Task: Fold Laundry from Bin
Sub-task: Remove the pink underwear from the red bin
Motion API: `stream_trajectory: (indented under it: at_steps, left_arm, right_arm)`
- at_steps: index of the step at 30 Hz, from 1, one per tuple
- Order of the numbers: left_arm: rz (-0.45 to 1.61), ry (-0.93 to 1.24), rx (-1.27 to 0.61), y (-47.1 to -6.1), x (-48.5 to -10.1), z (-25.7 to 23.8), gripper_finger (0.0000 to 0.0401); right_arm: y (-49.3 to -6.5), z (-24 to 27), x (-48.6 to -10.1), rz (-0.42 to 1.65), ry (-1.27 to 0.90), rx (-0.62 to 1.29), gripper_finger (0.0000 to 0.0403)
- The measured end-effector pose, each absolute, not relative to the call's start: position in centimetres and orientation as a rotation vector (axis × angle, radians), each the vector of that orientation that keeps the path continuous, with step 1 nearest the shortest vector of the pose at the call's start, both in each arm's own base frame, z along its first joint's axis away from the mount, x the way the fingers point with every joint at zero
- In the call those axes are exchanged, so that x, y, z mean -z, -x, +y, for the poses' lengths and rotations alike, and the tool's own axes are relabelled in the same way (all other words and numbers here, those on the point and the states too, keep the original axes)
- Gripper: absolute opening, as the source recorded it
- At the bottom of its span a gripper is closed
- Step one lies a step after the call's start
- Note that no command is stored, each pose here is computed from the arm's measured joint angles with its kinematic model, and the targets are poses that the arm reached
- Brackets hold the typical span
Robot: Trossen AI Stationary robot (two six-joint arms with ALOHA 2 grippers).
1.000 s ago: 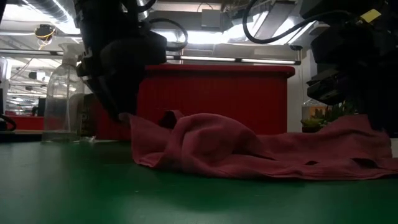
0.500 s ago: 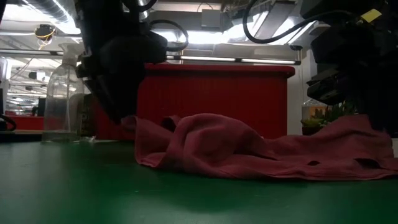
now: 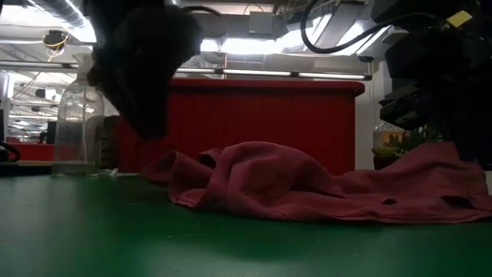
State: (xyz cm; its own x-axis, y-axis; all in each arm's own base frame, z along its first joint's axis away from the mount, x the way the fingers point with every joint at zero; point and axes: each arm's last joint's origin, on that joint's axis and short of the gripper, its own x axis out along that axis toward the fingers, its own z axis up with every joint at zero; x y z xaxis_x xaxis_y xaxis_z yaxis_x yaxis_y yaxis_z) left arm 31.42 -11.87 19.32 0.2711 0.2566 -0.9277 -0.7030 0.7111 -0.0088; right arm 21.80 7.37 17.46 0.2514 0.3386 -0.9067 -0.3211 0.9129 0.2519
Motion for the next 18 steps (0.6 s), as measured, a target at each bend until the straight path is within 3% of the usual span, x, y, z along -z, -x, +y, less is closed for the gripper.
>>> stream_trajectory:
  at_steps: [9, 18]
  left_arm:
    - [1.018, 0.385, -0.453, -33.1, -19.4, -13.4, 0.0187]
    - [1.019, 0.310, -0.484, -33.3, -18.3, -13.5, 0.0187]
  right_arm:
    - [-21.8, 7.4, -17.5, 1.238, -0.016, -0.449, 0.0001]
    - [-21.8, 7.4, -17.5, 1.238, -0.015, -0.449, 0.0001]
